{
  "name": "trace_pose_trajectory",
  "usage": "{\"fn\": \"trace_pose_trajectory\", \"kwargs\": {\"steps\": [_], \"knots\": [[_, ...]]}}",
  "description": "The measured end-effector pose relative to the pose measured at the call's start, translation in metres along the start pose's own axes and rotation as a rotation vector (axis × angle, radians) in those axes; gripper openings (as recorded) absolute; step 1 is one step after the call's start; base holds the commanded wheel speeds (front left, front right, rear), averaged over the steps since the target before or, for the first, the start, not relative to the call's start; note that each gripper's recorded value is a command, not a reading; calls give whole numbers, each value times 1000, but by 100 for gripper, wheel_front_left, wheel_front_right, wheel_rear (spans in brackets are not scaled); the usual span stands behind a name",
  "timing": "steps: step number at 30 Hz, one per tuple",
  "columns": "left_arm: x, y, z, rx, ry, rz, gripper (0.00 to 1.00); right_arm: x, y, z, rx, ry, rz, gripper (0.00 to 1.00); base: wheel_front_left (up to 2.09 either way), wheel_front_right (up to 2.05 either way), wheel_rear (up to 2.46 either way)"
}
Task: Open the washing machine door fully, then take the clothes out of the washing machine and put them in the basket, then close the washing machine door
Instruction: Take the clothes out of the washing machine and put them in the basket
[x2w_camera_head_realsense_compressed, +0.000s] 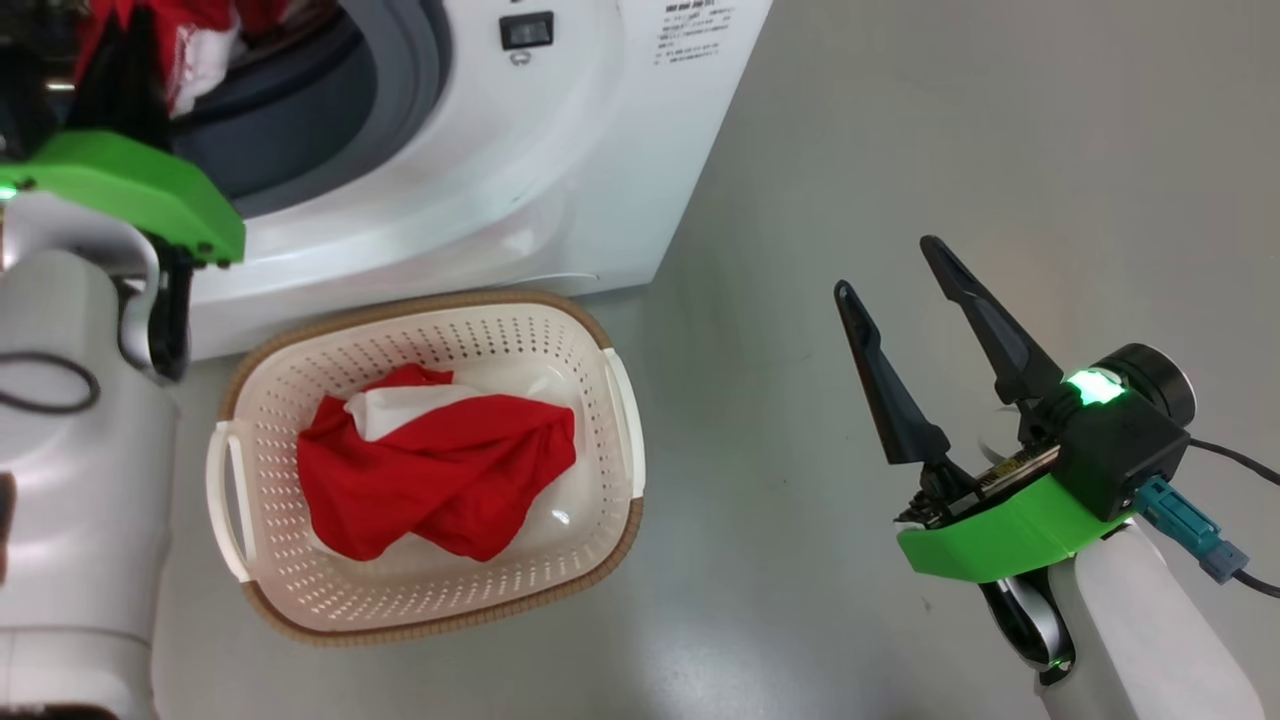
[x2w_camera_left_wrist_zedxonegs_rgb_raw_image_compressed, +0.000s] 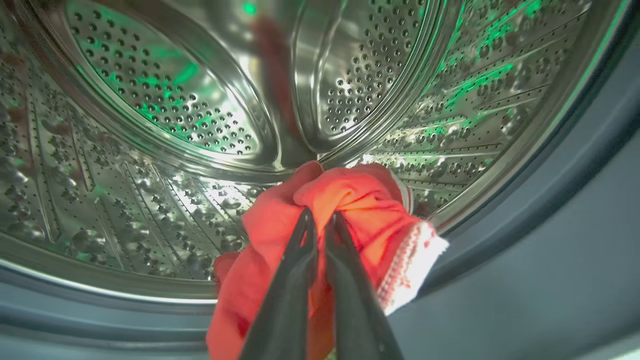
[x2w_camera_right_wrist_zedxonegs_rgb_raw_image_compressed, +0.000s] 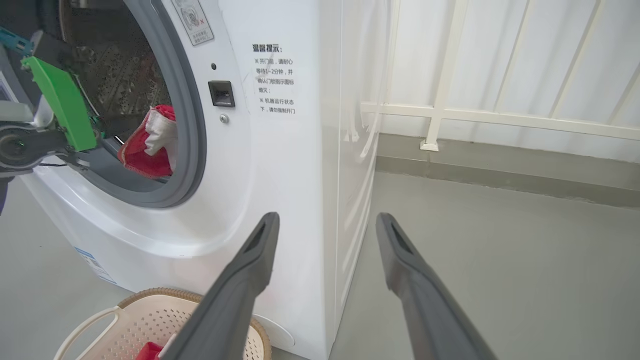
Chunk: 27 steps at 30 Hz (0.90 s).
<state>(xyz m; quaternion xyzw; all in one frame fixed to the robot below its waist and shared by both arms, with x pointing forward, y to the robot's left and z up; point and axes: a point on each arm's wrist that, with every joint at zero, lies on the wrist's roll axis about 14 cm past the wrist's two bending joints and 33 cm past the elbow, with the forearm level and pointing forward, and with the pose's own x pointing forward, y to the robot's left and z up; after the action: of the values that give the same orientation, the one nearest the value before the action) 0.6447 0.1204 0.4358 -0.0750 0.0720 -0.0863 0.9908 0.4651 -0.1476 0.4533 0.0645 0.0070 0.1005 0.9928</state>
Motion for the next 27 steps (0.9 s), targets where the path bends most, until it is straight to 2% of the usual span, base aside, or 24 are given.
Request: {"fn": "trace_pose_trajectory", "kwargs": {"steps": [5, 14, 27], "knots": [[-21, 1, 29, 12, -114, 7, 0, 0, 6, 11, 0, -26, 13, 100, 0, 0, 0], [-65, 4, 52, 8, -212, 39, 0, -4, 12, 33, 0, -79, 21, 100, 0, 0, 0], [-130, 2, 79, 12, -318, 55, 0, -21, 23, 44, 20, -98, 28, 100, 0, 0, 0]]}}
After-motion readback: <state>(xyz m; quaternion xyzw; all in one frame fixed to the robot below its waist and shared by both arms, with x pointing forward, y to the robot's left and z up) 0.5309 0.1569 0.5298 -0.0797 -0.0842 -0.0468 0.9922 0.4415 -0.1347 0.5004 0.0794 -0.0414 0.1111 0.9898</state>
